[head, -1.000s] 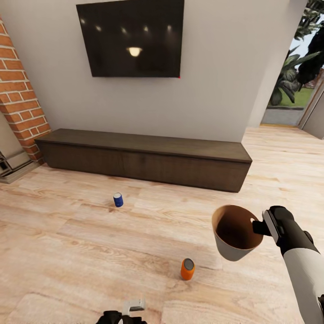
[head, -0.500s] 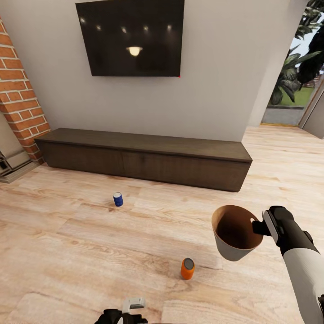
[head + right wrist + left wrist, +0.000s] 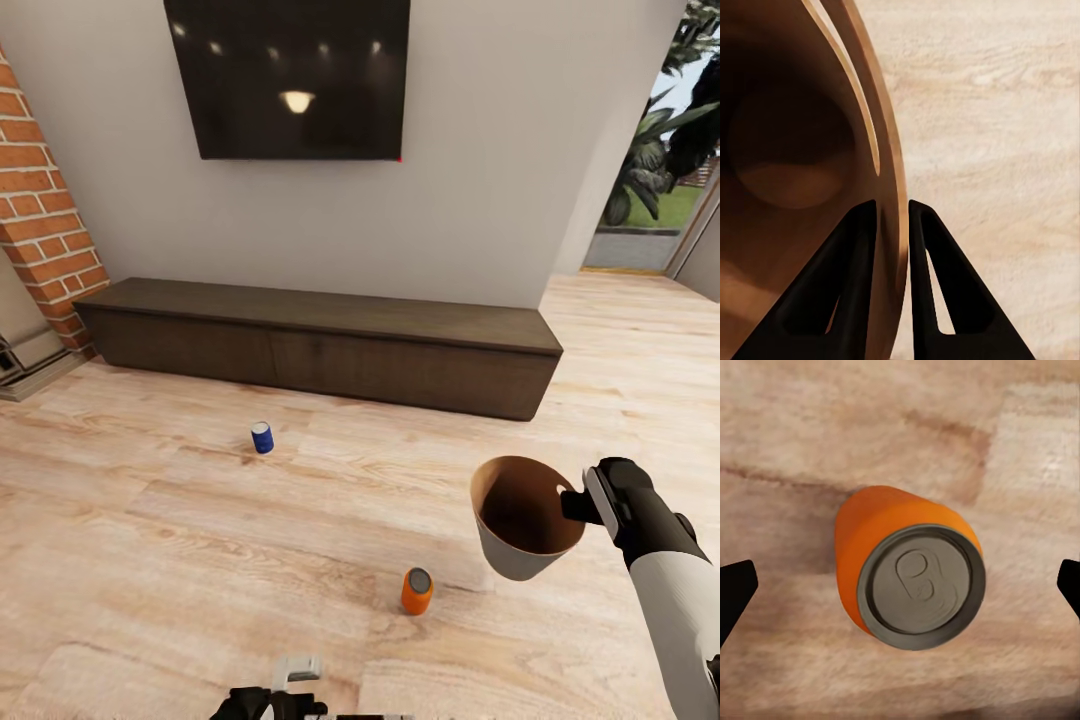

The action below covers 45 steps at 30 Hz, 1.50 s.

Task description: Put the three can of soda from the living room inside the tash can in the kitchen.

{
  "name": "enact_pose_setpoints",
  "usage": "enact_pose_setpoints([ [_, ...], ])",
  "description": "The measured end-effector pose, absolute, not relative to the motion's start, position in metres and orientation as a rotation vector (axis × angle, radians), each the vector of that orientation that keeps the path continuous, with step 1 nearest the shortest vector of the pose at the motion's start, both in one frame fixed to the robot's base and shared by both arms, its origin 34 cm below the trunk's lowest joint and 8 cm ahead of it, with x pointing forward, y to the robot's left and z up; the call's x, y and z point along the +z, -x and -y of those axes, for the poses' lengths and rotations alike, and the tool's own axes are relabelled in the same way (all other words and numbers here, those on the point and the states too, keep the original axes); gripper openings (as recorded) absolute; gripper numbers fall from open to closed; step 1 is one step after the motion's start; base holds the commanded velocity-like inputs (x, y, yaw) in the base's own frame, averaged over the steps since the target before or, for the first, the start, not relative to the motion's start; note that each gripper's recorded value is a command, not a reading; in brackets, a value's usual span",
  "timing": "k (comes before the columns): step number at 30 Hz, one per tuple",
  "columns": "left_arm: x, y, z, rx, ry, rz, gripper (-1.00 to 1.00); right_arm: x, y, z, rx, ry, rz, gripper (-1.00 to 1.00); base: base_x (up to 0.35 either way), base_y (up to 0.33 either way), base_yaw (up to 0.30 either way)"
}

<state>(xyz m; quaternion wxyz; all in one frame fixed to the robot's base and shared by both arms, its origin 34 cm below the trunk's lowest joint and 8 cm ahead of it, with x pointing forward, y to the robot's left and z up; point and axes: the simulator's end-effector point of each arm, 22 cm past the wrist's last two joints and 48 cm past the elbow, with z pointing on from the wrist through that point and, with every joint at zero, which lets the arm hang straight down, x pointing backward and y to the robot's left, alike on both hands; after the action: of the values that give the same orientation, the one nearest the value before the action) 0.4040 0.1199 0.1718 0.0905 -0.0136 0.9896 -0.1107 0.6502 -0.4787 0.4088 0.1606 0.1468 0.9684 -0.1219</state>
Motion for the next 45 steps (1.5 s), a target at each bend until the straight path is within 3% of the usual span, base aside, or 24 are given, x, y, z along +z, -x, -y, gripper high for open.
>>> enact_pose_setpoints([
  [45, 0.145, -0.394, -0.120, -0.323, 0.061, -2.935, 1.00, 0.356, -0.639, 0.479, -0.377, -0.413, -2.853, -1.00, 0.000, 0.000, 0.000],
])
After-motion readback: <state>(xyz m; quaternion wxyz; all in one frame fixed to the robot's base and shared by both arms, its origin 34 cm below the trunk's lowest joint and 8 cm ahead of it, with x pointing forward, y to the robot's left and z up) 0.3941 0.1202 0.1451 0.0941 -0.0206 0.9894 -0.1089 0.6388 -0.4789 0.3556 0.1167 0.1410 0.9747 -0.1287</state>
